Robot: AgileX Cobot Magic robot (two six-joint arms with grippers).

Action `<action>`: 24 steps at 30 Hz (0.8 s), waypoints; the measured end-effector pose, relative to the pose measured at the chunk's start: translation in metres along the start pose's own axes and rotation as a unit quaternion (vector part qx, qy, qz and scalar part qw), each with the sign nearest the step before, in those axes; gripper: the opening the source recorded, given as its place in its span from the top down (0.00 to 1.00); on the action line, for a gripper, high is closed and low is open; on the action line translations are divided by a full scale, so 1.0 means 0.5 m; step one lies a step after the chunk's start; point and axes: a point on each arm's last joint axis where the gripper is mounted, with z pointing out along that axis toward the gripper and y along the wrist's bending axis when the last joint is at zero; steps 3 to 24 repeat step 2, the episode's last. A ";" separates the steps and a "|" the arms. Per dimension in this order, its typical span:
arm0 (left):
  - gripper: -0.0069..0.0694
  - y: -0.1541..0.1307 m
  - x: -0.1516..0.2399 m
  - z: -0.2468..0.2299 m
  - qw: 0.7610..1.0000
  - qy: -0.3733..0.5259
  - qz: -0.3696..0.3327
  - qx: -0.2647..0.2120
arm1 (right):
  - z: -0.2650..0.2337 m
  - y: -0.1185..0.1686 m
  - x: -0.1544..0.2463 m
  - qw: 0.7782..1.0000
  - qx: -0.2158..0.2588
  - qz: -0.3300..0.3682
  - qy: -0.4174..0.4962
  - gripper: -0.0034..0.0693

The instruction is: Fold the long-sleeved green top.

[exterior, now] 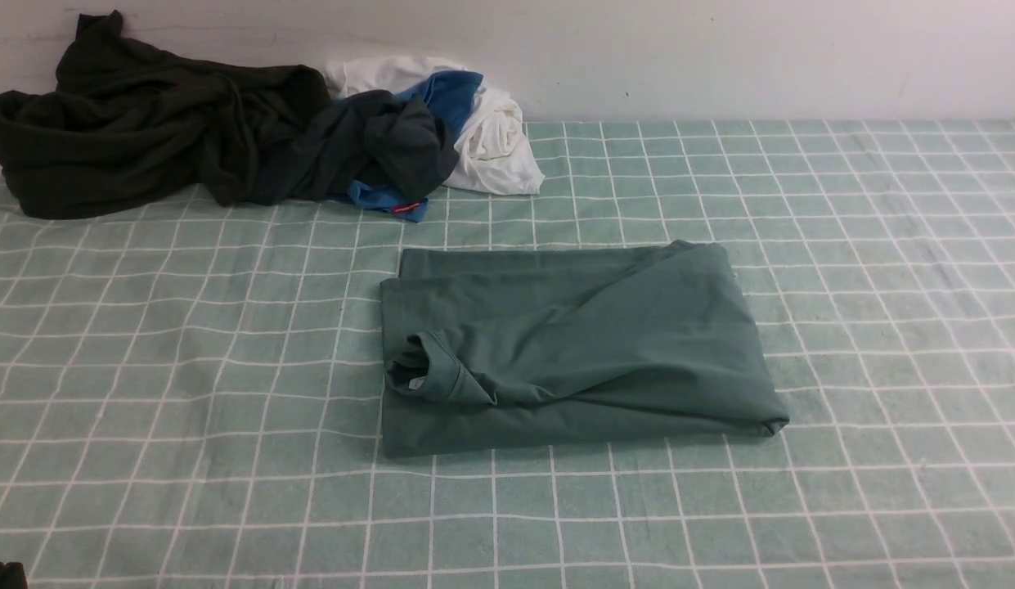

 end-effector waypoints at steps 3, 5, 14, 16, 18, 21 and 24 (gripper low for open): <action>0.91 0.000 0.000 0.000 1.000 0.000 0.000 0.000 | 0.000 0.000 0.000 1.000 0.000 0.000 0.000 0.97; 0.91 0.000 0.000 0.000 1.000 0.000 0.000 0.000 | 0.000 0.000 0.000 1.000 0.000 0.000 0.000 0.97; 0.91 0.000 0.000 0.000 1.000 0.000 0.000 0.000 | 0.000 0.000 0.000 1.000 0.000 0.000 0.000 0.97; 0.91 0.000 0.000 0.000 1.000 0.000 0.000 0.000 | 0.000 0.000 0.000 1.000 0.000 0.000 0.000 0.97; 0.91 0.000 0.000 0.000 1.000 0.000 0.000 0.000 | 0.000 0.000 0.000 1.000 0.000 0.000 0.000 0.97; 0.91 0.000 0.000 0.000 1.000 0.000 0.000 0.000 | 0.000 0.000 0.000 1.000 0.000 0.000 0.000 0.97; 0.91 0.000 0.000 0.000 1.000 0.000 0.000 0.000 | 0.000 0.000 0.000 1.000 0.000 0.000 0.000 0.97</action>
